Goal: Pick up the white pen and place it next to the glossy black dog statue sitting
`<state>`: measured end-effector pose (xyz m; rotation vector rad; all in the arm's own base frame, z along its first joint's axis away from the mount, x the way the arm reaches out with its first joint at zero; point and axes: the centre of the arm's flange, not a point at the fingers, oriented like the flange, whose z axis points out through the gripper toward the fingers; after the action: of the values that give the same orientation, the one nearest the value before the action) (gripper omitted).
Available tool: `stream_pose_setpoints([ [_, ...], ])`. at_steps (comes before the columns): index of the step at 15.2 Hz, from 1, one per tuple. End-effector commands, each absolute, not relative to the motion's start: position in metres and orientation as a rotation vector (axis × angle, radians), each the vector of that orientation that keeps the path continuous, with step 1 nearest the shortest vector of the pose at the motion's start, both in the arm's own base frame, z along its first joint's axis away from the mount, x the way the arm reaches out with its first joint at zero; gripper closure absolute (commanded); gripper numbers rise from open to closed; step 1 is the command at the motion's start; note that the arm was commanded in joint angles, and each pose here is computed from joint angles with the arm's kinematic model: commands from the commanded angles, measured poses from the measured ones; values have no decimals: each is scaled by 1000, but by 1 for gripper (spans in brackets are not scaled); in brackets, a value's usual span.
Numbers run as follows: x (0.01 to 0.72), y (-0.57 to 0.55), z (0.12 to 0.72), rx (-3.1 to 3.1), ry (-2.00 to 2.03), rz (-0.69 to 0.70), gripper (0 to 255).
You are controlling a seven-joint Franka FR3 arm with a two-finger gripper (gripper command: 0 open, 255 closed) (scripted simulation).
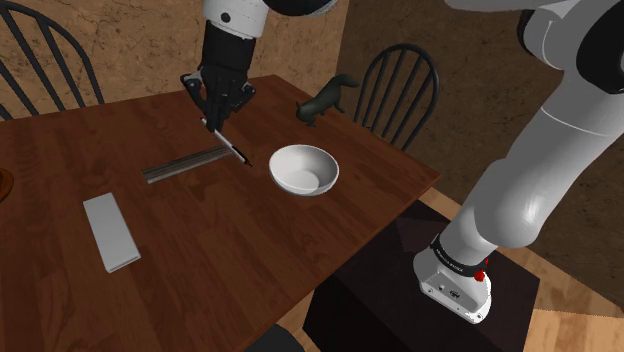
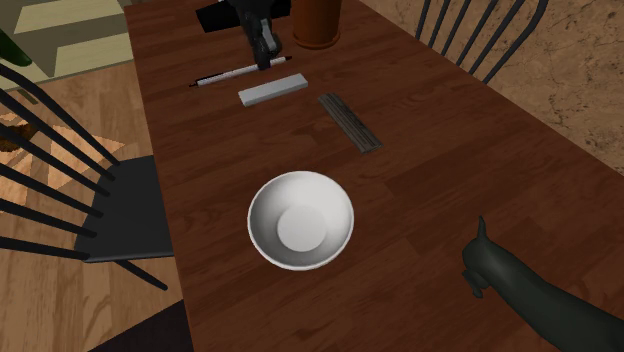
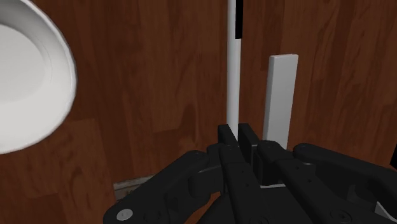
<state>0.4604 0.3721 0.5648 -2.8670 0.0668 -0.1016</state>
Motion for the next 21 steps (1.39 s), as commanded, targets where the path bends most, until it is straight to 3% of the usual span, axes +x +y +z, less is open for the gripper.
stream_pose_setpoints([
  [1, 461, 372, 575, -2867, 67, -101, 255],
  [8, 461, 372, 608, -2867, 67, -101, 255],
  [21, 438, 202, 609, -2867, 67, -101, 255],
])
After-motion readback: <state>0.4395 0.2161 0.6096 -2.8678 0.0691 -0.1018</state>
